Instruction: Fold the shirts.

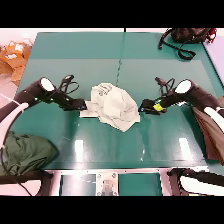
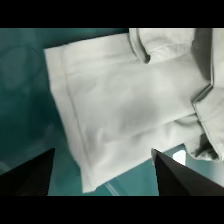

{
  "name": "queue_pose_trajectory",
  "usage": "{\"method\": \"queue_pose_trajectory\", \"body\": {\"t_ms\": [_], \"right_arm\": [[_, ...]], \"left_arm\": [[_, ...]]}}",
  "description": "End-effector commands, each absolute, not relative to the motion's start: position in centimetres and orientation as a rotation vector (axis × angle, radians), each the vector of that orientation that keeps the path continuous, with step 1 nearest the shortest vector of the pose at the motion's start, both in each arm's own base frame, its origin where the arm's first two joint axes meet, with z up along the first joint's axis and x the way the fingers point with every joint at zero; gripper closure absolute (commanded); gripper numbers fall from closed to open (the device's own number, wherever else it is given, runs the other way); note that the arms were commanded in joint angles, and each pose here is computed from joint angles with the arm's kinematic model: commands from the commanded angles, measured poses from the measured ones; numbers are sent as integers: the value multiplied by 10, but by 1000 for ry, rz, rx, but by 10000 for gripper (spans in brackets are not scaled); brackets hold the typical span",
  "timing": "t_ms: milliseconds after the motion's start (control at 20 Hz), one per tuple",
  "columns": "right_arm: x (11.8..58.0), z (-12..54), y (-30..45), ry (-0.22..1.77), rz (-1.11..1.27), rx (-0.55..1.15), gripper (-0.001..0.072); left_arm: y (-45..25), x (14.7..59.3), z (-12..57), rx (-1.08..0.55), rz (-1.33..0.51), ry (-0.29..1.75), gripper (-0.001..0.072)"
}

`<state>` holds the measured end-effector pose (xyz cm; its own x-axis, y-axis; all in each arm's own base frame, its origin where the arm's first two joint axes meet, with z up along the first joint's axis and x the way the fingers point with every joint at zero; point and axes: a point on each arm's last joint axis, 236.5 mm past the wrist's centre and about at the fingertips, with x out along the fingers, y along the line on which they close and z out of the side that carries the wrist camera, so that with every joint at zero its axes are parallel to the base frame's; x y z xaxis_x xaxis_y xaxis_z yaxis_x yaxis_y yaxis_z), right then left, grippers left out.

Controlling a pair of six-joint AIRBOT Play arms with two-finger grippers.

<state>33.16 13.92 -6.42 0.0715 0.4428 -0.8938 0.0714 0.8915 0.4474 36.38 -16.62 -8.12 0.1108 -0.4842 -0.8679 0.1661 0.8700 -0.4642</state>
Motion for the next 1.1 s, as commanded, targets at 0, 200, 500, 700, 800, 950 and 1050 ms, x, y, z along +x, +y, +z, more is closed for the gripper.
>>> {"method": "queue_pose_trajectory", "body": {"t_ms": [0, 200, 500, 700, 800, 950, 1050], "right_arm": [[333, -82, 171, 1498, 344, 475, 214], [328, -99, 180, 1542, 348, 477, 320], [345, -45, 183, 1472, 484, 455, 696], [384, 71, 140, 1172, 461, 481, 696], [385, 145, 126, 982, 475, 515, 696], [361, 255, 129, 712, 559, 544, 696], [335, 323, 132, 535, 592, 489, 695]], "left_arm": [[-189, 367, -96, -434, -526, 1379, 5], [-195, 356, -96, -411, -602, 1405, 683], [-171, 378, -40, -194, -590, 1353, 685], [-104, 398, 49, 118, -398, 1196, 685], [-97, 400, 107, 161, -378, 1080, 685], [-110, 395, 225, 127, -414, 798, 685], [-119, 377, 310, 117, -453, 587, 685]]}}
